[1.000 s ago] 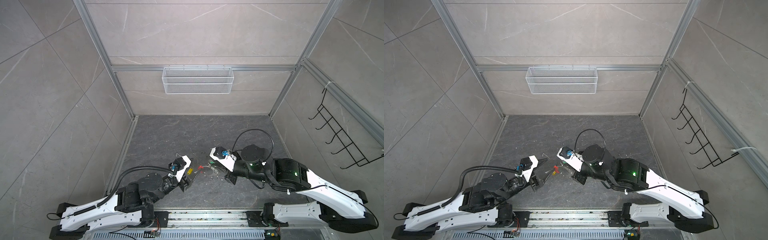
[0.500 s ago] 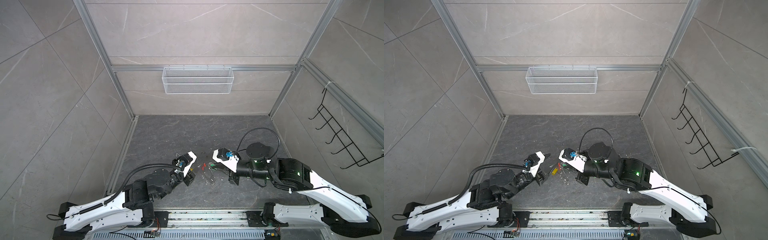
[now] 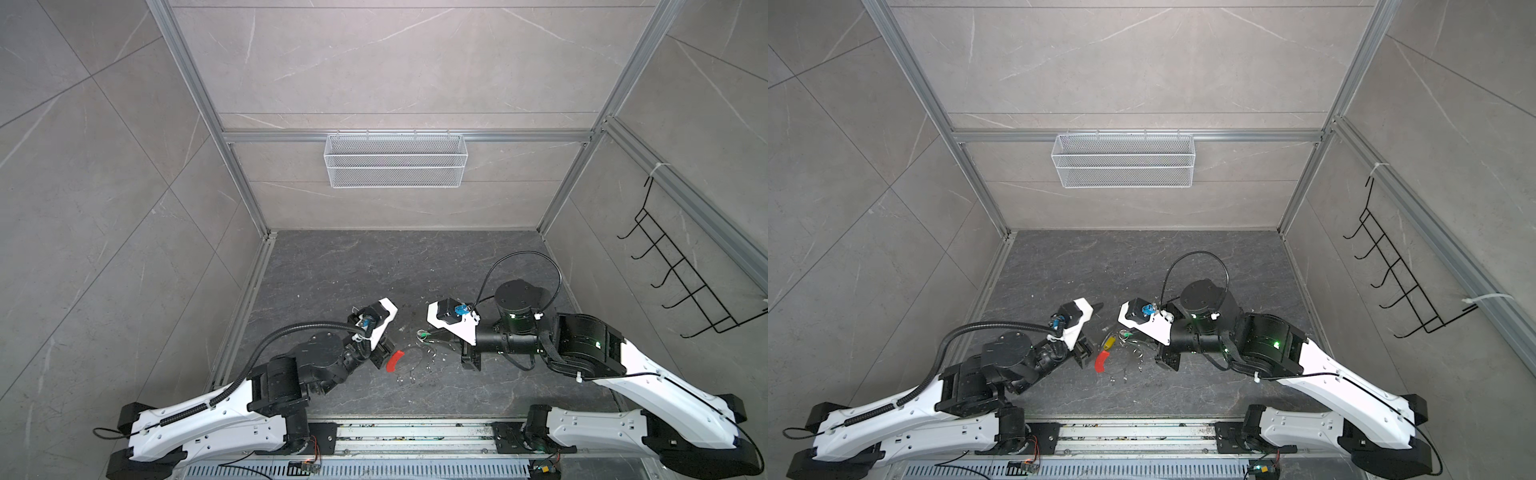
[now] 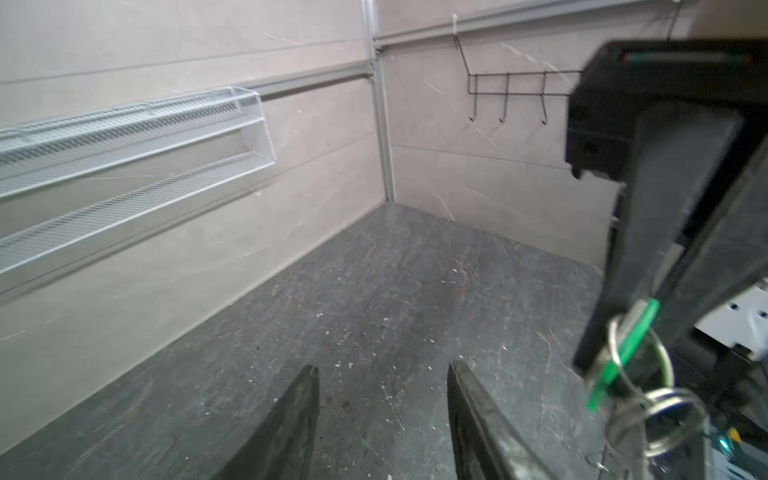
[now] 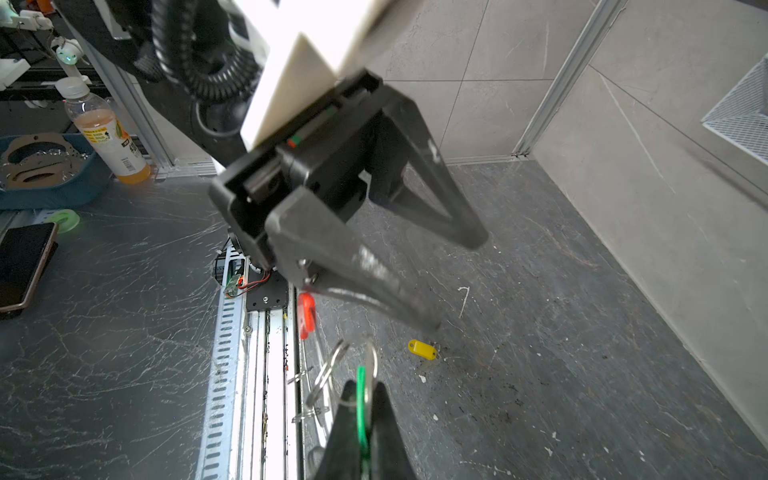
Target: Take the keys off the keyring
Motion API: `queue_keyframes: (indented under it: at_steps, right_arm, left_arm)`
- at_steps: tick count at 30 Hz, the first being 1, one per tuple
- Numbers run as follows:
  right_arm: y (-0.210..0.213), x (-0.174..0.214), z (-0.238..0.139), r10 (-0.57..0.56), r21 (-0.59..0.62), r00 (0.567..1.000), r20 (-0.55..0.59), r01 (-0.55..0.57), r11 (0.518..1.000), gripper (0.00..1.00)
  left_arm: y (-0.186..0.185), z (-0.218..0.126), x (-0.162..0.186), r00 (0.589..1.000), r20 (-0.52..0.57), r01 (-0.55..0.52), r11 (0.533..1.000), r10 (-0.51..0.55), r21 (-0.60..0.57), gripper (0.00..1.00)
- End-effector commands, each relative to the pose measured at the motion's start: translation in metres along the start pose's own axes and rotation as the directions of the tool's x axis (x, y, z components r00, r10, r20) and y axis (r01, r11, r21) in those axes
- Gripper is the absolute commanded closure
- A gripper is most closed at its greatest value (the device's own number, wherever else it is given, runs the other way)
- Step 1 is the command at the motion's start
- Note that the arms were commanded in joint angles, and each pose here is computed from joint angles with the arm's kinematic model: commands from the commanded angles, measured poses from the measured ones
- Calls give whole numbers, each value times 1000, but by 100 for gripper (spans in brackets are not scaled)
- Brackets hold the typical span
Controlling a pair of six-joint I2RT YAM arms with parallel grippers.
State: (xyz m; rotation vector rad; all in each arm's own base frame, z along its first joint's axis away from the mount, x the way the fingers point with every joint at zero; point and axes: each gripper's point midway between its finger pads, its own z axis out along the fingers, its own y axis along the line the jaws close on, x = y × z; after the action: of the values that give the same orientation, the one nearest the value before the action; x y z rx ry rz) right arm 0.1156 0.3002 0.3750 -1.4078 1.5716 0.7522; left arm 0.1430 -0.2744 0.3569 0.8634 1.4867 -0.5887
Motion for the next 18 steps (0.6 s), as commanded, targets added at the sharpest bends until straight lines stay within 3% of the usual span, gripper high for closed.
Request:
queue_keyframes:
  at_steps: [1,9,18]
  right_arm:
    - [1,-17,-8,-36,-22,998,48,38,999,100]
    - [-2,-18,-10,-34,-33,998,54,36,999,100]
    - [3,-15,-3,-16,-86,997,69,22,996,100]
  left_arm:
    - [-26,-10,-3,1000,7,9,985,-10,173,48]
    - [-47,-32,-5,998,48,29,944,-47,328,48]
    - [-56,-36,-18,990,128,11,925,-64,379,50]
